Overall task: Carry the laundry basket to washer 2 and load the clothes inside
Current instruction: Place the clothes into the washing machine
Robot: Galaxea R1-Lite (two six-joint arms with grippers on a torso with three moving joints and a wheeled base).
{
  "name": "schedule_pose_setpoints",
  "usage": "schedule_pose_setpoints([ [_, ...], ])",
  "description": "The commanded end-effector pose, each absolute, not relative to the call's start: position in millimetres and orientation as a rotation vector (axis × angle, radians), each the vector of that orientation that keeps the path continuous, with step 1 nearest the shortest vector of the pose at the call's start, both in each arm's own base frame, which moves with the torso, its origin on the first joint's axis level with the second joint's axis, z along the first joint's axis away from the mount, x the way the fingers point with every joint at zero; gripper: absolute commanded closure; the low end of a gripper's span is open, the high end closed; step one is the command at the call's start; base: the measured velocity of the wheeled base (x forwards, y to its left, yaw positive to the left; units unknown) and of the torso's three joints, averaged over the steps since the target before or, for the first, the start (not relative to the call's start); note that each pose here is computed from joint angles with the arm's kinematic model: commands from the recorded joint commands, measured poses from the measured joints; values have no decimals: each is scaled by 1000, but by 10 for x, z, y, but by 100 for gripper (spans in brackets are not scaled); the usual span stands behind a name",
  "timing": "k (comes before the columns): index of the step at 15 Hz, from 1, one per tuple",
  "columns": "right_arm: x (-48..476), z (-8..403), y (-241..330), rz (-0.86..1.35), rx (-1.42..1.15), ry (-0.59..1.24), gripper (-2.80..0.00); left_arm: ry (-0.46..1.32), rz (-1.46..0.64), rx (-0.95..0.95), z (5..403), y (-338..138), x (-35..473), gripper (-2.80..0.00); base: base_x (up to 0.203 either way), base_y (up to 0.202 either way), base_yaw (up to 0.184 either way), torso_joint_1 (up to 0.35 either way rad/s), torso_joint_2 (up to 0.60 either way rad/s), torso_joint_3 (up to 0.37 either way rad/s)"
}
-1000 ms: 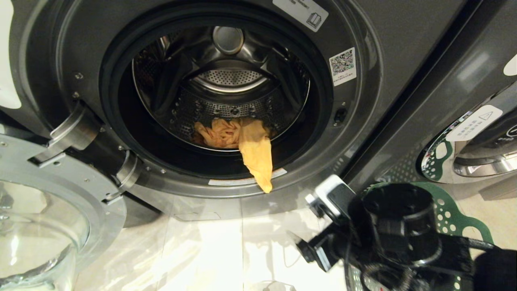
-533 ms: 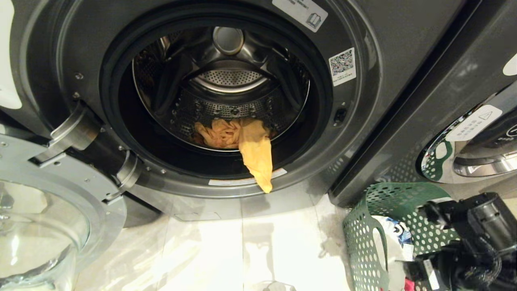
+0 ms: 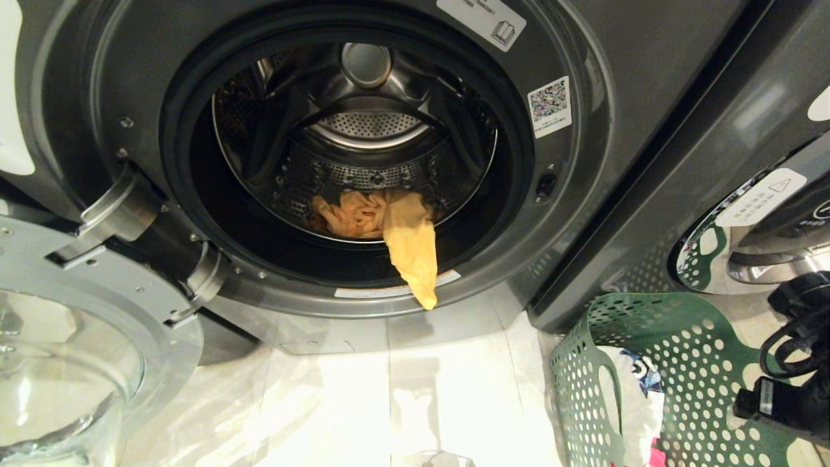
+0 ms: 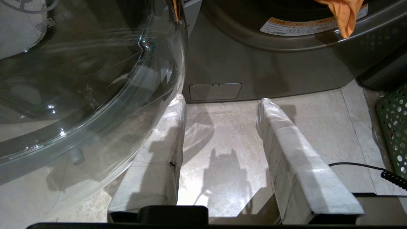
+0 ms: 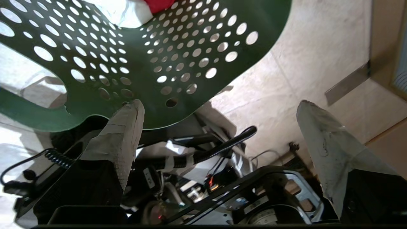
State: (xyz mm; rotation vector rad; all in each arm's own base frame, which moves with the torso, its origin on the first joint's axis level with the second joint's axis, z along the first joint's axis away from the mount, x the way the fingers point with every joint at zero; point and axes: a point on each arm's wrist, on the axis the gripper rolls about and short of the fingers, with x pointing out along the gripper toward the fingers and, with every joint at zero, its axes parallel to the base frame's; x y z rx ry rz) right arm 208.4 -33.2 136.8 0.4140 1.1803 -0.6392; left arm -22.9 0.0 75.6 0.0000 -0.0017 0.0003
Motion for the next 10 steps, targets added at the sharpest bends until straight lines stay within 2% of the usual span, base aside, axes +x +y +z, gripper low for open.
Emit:
schedule_pose_setpoints([
  [1,2220,1195,-392,-663,433,1257,-280,0,1,0,755,0,-228,0,0,0,0,0,0,0],
  [6,2695,524,-493,-722,582,1362,-280,-1,2,0,757,0,-229,0,0,0,0,0,0,0],
  [10,3383,-246,-790,-738,628,1299,-280,-1,2,0,758,0,-229,0,0,0,0,0,0,0],
])
